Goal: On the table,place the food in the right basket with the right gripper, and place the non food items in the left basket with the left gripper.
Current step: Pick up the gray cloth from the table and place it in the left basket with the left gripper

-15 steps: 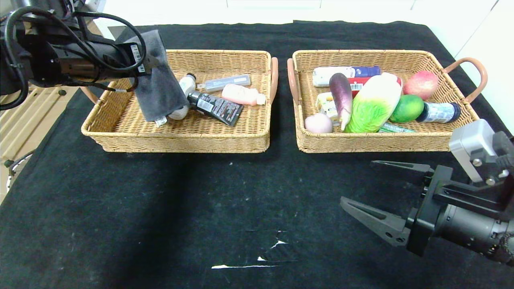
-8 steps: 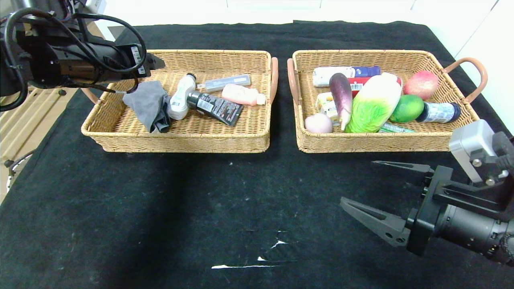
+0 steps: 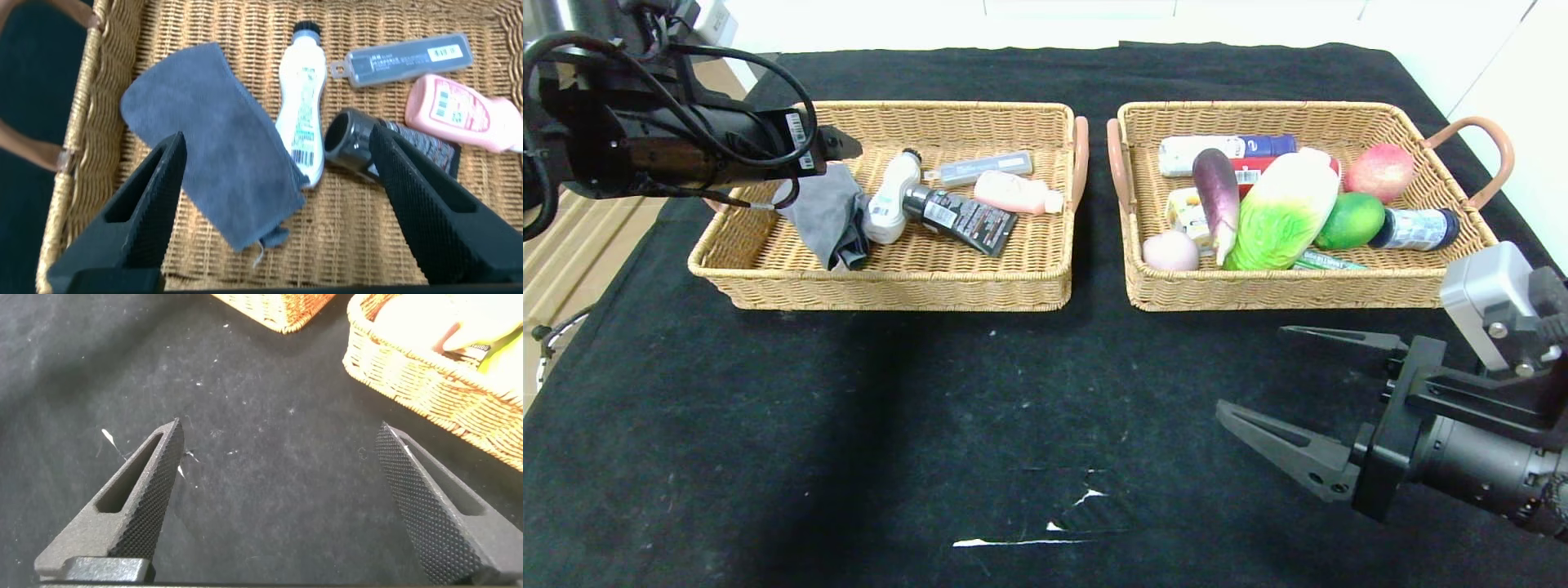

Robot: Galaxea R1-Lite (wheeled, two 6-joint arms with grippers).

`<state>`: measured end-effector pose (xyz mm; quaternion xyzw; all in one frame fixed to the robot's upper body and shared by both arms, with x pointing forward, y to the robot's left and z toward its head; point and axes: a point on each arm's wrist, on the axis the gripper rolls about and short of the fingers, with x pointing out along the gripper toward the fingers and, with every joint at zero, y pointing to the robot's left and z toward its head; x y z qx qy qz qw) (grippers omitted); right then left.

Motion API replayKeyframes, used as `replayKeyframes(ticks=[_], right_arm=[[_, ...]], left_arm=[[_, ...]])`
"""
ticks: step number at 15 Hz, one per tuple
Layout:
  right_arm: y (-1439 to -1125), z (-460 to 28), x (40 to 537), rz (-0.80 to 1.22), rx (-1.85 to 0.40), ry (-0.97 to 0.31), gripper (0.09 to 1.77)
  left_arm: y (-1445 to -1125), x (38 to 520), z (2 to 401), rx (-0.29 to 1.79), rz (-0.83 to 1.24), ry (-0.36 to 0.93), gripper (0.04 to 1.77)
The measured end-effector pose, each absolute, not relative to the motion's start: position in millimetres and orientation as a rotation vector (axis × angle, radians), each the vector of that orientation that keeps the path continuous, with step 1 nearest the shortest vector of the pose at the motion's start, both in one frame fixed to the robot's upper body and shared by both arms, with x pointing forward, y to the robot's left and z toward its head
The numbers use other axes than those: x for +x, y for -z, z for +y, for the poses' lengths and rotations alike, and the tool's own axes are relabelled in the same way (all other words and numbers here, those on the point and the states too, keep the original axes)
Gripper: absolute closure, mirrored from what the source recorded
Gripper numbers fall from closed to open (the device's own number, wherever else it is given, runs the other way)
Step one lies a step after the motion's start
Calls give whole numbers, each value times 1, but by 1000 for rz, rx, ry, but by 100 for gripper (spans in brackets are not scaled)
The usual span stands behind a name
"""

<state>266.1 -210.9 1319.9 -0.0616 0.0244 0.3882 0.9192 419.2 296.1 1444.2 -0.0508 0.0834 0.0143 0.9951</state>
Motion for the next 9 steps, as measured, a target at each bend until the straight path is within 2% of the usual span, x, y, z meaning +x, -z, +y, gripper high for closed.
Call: replayKeyframes(ticks=[4, 9], right_arm=[[-1321, -212, 267, 46, -124, -792, 15], [-1323, -214, 265, 36, -122, -790, 15]], left_arm=[[-1445, 379, 294, -102, 188, 52, 15], [-1427, 305, 289, -61, 231, 208, 12]])
